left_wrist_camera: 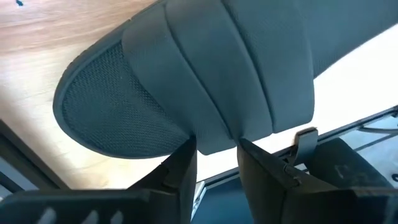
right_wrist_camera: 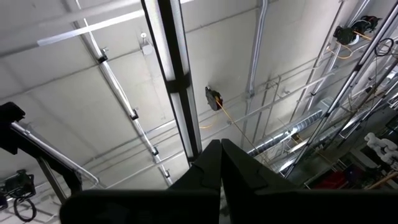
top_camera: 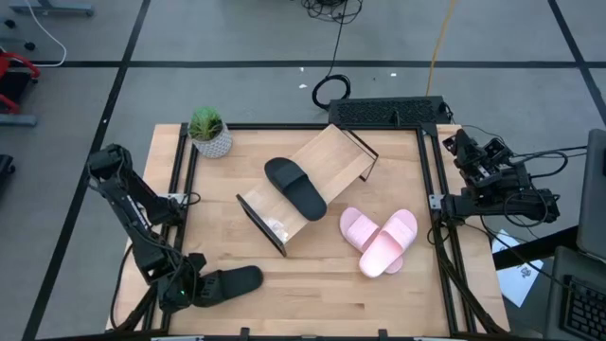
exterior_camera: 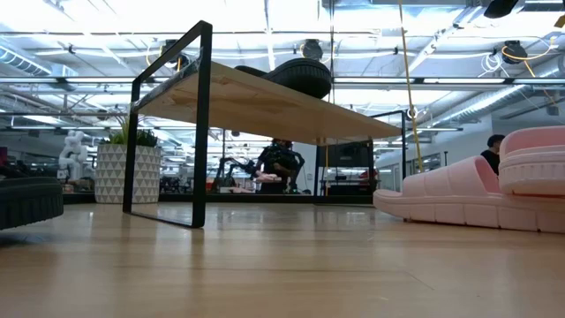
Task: Pick and place slides into the shelf
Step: Put the black slide on the shelf
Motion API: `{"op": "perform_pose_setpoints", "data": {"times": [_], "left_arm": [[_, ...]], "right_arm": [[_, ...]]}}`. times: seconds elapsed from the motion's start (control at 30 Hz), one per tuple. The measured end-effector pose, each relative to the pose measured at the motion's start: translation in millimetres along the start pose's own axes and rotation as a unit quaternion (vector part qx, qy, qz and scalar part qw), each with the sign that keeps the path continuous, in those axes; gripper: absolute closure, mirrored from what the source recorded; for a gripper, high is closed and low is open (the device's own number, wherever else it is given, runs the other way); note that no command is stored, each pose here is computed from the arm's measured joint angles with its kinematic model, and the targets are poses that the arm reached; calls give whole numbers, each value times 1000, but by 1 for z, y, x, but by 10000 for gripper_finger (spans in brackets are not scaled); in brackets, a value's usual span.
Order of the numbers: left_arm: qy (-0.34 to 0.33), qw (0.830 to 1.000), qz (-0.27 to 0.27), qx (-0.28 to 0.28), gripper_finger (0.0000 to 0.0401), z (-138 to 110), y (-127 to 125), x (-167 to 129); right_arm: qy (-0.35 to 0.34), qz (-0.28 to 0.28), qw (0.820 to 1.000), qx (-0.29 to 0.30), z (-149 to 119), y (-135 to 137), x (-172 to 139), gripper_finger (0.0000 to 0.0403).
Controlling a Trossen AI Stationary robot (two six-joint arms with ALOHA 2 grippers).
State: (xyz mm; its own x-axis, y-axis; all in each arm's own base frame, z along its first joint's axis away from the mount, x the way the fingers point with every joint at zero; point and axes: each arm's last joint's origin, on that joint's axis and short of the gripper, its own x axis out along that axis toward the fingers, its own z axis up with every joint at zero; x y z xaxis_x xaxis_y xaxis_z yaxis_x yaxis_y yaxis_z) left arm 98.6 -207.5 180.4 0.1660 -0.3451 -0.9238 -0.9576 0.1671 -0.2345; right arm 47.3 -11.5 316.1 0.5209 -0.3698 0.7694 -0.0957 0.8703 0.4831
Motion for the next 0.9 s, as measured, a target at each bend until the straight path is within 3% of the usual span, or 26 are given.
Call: {"op": "perform_pose_setpoints", "data": {"times": [0.3,0.43,0.63,0.67,0.77,0.9], "left_arm": [[4,1000,0,0,284,-2,1,-2],[8,1000,0,-4,284,-9,-4,-16],[-8,1000,30,3,284,-10,-3,-26],[10,997,75,2,284,-10,1,-26],[44,989,144,-4,284,-11,9,-21],[43,991,128,-3,284,-12,9,-21]], "right_arm": [[-1,0,1000,1,0,0,0,403],[-1,0,1000,1,0,0,0,403],[1,1,1000,0,0,0,0,403],[2,0,1000,0,0,0,0,403],[3,0,1000,0,-1,0,0,403],[4,15,1000,11,-2,1,2,403]]}}
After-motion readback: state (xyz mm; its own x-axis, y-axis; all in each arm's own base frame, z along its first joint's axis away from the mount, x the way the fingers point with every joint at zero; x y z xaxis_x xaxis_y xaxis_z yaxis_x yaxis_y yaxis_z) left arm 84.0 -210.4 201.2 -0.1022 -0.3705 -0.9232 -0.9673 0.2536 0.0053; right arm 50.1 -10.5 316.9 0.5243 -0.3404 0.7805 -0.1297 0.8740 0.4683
